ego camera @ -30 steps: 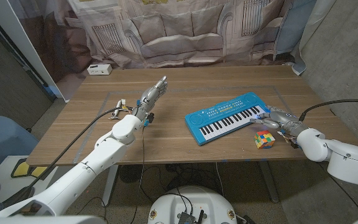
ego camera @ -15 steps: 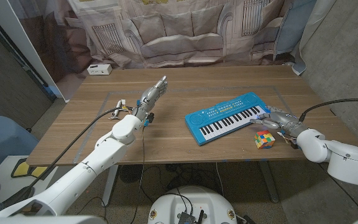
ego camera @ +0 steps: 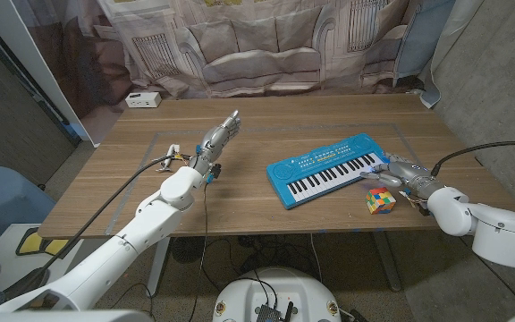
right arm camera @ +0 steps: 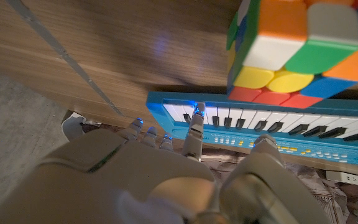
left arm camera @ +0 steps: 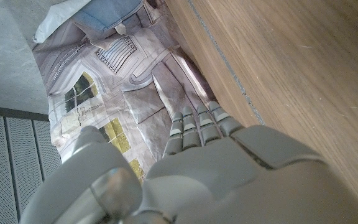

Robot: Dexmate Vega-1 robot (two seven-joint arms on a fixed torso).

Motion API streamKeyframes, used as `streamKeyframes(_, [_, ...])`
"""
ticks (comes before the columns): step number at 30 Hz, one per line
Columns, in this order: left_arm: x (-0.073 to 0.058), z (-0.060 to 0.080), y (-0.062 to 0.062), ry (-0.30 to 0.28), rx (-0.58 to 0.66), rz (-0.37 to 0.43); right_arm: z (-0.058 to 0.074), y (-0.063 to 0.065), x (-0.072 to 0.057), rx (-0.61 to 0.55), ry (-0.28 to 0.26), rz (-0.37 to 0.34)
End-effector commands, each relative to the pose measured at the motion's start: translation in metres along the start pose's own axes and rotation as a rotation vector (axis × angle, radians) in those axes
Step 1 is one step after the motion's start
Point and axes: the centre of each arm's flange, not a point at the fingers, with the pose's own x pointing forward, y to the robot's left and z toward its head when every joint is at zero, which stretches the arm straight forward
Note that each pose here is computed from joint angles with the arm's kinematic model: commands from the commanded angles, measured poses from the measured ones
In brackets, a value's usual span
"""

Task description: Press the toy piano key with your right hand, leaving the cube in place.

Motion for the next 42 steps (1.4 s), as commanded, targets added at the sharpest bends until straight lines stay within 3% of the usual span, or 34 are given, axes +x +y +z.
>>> streamKeyframes(1, [-0.0038, 0.0005, 0.0005, -0.004, -0.001, 0.004, 0.0009, -0.0019, -0.0035, -0.001, 0.002, -0.016])
streamKeyframes(42, [-0.0036, 0.0014, 0.0012, -0.016, -0.004, -0.004, 0.0017, -0.0085, -0.0130, 0.013, 0.007, -0.068])
